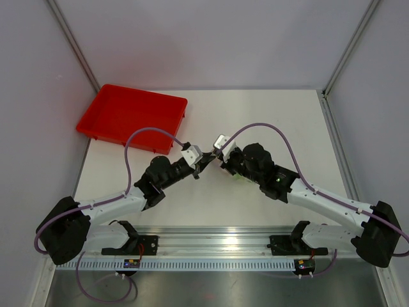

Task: Open the zip-top bag and remove the fake food
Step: Adjust the zipper food storage bag at the center of the board.

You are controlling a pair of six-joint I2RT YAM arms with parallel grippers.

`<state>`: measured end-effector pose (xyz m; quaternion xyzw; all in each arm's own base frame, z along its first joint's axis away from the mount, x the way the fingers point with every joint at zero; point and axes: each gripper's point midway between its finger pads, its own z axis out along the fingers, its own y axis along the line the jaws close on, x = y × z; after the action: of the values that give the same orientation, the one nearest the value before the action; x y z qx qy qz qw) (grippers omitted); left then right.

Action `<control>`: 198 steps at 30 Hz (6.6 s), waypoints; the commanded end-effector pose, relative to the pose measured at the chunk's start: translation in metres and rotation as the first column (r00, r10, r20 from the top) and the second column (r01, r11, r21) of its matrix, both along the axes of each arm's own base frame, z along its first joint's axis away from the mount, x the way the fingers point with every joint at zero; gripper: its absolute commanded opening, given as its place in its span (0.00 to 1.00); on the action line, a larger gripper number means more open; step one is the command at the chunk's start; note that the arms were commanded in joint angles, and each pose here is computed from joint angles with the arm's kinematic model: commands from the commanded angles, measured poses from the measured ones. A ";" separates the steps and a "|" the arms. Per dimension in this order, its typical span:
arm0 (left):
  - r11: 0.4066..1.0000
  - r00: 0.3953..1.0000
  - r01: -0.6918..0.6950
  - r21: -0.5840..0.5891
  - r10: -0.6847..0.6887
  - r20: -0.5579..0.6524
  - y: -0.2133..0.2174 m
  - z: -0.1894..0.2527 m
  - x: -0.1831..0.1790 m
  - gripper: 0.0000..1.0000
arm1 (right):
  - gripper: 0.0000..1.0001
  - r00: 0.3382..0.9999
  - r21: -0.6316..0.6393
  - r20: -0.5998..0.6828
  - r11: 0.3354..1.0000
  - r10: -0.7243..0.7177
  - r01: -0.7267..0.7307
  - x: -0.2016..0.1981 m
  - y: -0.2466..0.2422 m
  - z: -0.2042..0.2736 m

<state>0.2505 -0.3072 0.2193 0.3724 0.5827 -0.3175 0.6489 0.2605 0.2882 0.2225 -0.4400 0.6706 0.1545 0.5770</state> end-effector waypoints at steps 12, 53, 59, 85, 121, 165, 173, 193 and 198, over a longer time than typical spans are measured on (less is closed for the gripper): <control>0.998 0.998 0.024 -0.057 -0.020 0.065 -0.001 0.022 -0.004 0.11 | 0.00 0.997 0.167 0.075 0.986 -0.022 0.010 -0.001 -0.005 0.048; 0.984 0.981 0.074 -0.161 -0.043 0.187 0.013 0.039 -0.022 0.28 | 0.00 0.993 0.276 -0.089 0.960 0.072 -0.045 -0.020 0.013 0.052; 0.987 0.984 0.057 -0.150 -0.030 0.178 0.013 0.038 -0.018 0.08 | 0.00 0.990 0.281 -0.104 0.958 0.091 -0.058 -0.025 0.014 0.054; 0.998 0.994 0.038 -0.053 -0.032 0.106 0.001 0.019 -0.003 0.00 | 0.00 0.998 0.428 -0.058 0.904 0.030 -0.002 -0.036 -0.013 0.089; 0.999 0.999 -0.028 -0.026 0.028 0.024 0.002 0.001 0.012 0.00 | 0.43 0.999 0.414 -0.029 0.910 -0.013 0.024 -0.032 -0.030 0.090; 0.999 0.999 -0.036 -0.024 0.036 -0.011 0.004 -0.004 0.018 0.00 | 0.00 0.971 0.540 0.075 0.828 -0.228 0.153 -0.009 -0.065 0.101; 0.999 0.999 -0.038 -0.014 0.037 -0.021 0.003 -0.006 0.019 0.00 | 0.00 0.924 0.616 0.079 0.747 -0.374 0.250 -0.009 -0.101 0.117; 0.990 0.988 -0.107 0.095 0.117 -0.105 0.006 -0.031 0.035 0.00 | 0.00 0.908 0.427 0.117 0.846 -0.401 0.319 0.021 -0.084 0.152; 0.984 0.980 -0.135 0.119 0.150 -0.130 0.011 -0.041 0.038 0.00 | 0.00 0.869 0.421 0.121 0.818 -0.480 0.393 0.033 -0.093 0.156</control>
<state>0.2787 -0.3049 0.1886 0.3526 0.6443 -0.2899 0.6136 0.2830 0.2184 0.3282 -0.2246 0.6727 0.1276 0.6933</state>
